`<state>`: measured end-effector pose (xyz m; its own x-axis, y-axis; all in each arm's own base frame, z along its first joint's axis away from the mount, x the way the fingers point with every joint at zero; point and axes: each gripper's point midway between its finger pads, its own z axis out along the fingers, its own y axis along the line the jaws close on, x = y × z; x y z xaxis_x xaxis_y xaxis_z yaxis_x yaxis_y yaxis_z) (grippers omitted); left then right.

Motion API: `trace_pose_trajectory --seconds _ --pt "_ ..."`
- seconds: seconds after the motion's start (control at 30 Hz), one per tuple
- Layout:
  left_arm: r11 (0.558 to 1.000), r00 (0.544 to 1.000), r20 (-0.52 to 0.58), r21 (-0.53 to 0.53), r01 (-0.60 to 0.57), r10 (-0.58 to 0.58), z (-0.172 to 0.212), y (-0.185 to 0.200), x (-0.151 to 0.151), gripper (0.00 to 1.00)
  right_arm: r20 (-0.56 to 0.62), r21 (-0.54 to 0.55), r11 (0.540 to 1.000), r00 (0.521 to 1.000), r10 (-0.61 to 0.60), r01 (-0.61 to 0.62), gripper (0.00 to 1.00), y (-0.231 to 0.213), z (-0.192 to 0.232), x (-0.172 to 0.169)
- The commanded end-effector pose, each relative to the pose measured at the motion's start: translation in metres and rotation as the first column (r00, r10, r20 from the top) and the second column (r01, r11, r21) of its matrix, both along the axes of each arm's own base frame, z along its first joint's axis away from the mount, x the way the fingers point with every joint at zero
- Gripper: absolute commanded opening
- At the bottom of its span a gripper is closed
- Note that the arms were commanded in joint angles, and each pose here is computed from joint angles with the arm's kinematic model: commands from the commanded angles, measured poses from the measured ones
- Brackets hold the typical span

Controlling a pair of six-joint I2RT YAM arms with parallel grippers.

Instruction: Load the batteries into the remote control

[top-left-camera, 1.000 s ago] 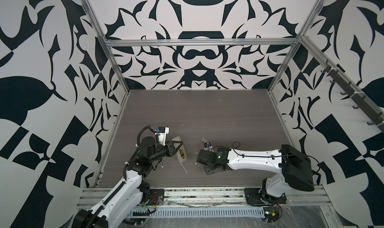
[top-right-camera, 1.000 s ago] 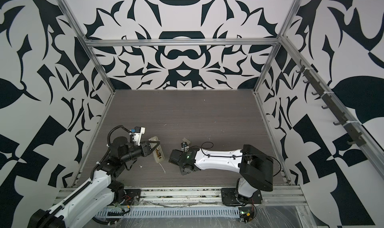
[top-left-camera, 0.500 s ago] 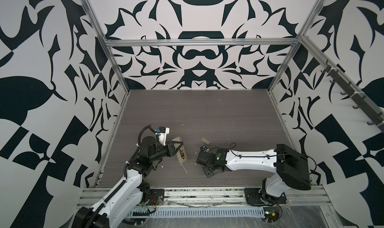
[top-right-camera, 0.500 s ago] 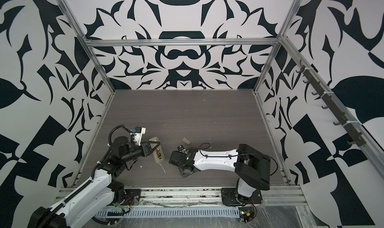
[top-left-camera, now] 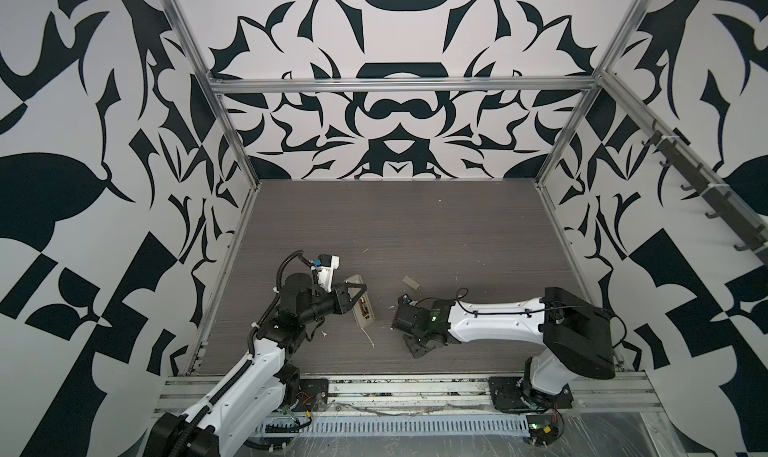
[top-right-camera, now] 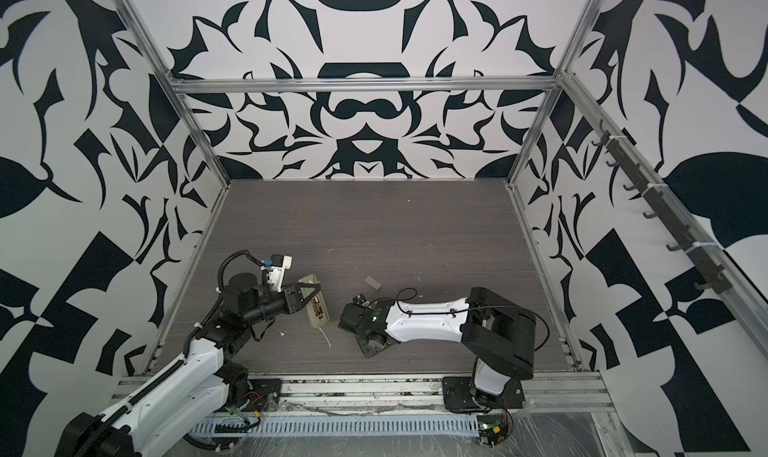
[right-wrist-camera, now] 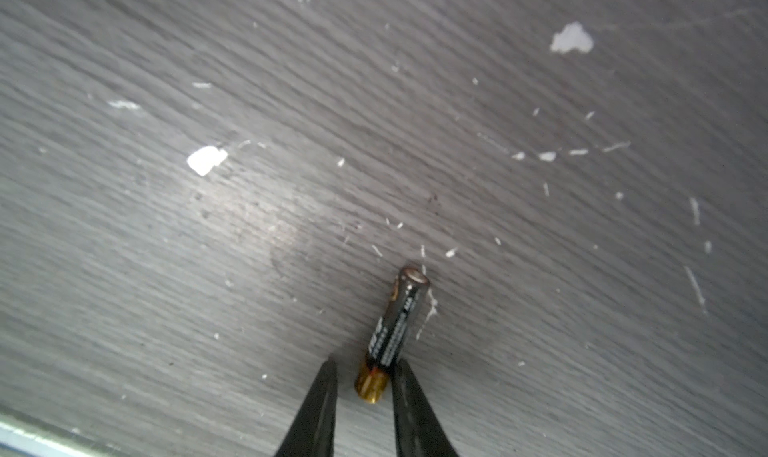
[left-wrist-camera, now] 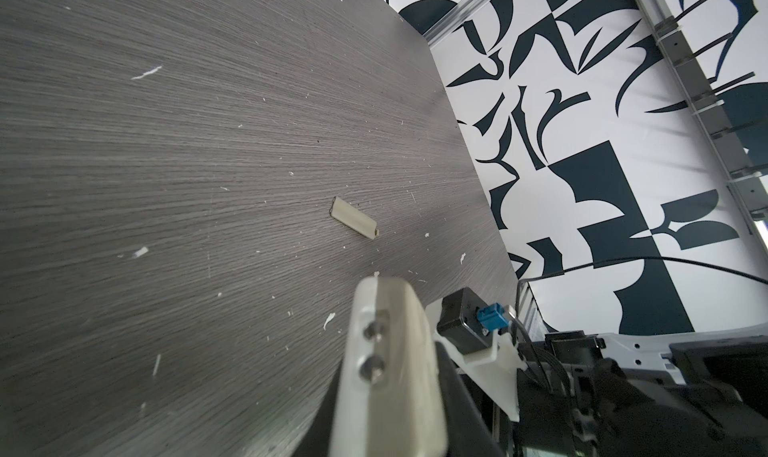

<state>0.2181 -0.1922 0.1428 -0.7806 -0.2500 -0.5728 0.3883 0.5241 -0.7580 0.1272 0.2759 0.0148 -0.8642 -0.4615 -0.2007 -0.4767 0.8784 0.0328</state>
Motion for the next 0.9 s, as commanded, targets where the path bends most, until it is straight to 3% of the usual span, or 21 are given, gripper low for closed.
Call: trace_pose_trajectory --seconds 0.0,0.3,0.87 --pt "1.000 1.000 0.025 -0.012 0.012 -0.012 0.0060 -0.0023 0.0003 0.00 0.000 -0.003 1.000 1.000 0.009 -0.009 0.25 -0.0040 -0.0031 0.0000" --pt "1.000 1.000 0.023 -0.012 0.009 -0.009 0.0061 -0.0019 0.0005 0.00 0.000 -0.018 1.000 1.000 0.010 -0.010 0.13 -0.0081 -0.0048 0.0005" --pt "1.000 1.000 0.013 -0.025 0.007 -0.007 0.0067 -0.0025 0.0005 0.00 0.021 0.025 0.999 0.999 0.041 -0.042 0.02 -0.0031 0.0025 0.0014"
